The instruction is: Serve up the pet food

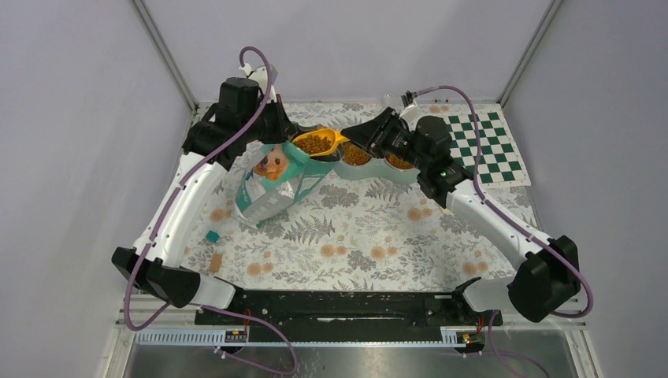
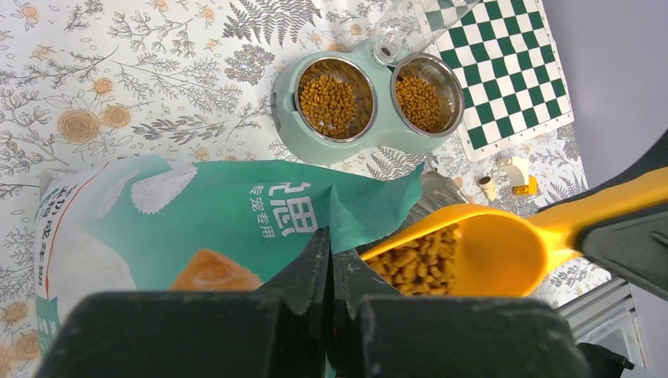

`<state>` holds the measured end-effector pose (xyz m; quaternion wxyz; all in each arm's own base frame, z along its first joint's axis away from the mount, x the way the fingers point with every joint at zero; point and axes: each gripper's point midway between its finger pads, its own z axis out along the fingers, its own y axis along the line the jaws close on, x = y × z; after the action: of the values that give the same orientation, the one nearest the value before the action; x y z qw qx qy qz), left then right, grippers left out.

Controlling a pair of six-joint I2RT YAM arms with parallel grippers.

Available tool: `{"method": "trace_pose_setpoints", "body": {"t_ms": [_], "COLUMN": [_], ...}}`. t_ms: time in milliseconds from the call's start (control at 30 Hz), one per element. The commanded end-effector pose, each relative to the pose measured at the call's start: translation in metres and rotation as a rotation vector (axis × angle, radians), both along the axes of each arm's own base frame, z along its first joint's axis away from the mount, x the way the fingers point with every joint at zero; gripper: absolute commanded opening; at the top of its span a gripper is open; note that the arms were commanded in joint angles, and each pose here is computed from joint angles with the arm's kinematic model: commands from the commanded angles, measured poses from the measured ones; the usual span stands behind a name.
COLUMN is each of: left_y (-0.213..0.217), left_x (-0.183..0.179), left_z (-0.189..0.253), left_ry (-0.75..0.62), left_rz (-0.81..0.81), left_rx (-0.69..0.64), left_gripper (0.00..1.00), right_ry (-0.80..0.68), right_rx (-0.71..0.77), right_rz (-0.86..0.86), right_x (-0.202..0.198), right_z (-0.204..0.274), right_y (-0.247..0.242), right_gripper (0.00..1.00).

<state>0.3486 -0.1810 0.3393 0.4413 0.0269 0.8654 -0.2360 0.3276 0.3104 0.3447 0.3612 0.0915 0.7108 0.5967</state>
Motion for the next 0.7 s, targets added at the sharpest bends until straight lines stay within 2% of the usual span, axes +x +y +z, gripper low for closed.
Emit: {"method": "trace_pose_setpoints", "body": {"t_ms": [0,100,433,667], "left_y": [0.011,0.014,0.014,0.016], "left_x": [0.003,0.003,0.001,0.002], "left_z": [0.058,0.060,0.064,0.063], "left_ry": [-0.180,-0.187,-0.189,-0.190], "left_rz": [0.042,0.051,0.044,0.050], "left_rx": [-0.045,-0.045,-0.060,-0.057], "left_gripper": [0.00,0.00,0.00,0.00], "right_ry": [-0.138,-0.176,-0.237,-0.299], "right_rx": [0.116,0.080,-0.212,-0.266], "right_rz": [-0.023,-0.030,-0.027,-0.045], "right_x": [-0.011,-0.012,-0.006,-0.005], "right_z": [0.057,0.058,0.031,0.038], "right_y": [-0.018,-0.021,-0.027,-0.032], "right_gripper": [0.00,0.00,0.00,0.00]}}
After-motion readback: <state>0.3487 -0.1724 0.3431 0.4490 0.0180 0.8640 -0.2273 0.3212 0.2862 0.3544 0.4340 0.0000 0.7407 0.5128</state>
